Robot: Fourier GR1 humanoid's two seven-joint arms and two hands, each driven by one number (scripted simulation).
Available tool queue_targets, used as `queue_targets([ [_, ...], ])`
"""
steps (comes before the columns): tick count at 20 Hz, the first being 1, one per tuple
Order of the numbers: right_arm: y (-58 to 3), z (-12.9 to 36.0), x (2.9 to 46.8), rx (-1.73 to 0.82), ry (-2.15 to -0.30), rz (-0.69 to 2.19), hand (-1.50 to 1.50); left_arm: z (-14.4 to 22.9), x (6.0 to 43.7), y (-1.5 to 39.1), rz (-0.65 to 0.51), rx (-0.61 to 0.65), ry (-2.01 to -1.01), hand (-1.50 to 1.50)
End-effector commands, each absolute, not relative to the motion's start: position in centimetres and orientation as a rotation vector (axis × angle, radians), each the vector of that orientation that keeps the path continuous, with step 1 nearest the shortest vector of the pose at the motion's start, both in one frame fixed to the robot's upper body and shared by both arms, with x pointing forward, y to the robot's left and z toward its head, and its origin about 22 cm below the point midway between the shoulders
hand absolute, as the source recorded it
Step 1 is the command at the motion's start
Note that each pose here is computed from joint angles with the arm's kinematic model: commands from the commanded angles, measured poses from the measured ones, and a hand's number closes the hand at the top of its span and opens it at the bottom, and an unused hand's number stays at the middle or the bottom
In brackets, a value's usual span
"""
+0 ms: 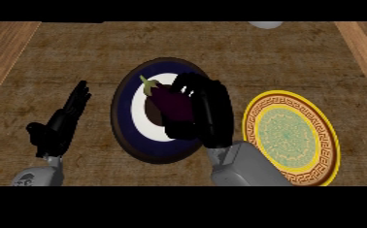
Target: Pick the eggplant from the plate and place it in the plate
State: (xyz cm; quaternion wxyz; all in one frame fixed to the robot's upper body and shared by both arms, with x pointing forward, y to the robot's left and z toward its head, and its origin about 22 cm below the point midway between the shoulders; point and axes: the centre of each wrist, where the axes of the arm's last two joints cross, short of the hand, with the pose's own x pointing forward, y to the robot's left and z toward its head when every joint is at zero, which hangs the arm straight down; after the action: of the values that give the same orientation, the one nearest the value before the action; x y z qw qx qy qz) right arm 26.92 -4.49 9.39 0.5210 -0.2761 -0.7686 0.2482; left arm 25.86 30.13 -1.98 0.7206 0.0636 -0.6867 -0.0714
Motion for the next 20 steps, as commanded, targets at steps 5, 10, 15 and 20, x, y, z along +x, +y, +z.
queue_targets([
  [5,-1.0,7.7,30.0,-0.661,-1.701,0.447,-1.50,-2.1,26.1,28.7,-0.157,0.131,-1.510,0.00],
  [10,-0.6,8.1,31.8,-0.560,-1.697,0.340,-1.50,-2.9,25.0,30.1,-0.175,0.138,-1.521,0.00],
  [15,-2.4,8.1,30.7,-0.474,-1.802,0.019,-1.50,-2.4,25.2,30.3,-0.157,0.136,-1.503,0.00],
  [20,-6.9,7.9,29.4,-0.317,-1.791,-0.163,-1.50,-2.1,25.3,30.0,-0.141,0.128,-1.527,0.00],
])
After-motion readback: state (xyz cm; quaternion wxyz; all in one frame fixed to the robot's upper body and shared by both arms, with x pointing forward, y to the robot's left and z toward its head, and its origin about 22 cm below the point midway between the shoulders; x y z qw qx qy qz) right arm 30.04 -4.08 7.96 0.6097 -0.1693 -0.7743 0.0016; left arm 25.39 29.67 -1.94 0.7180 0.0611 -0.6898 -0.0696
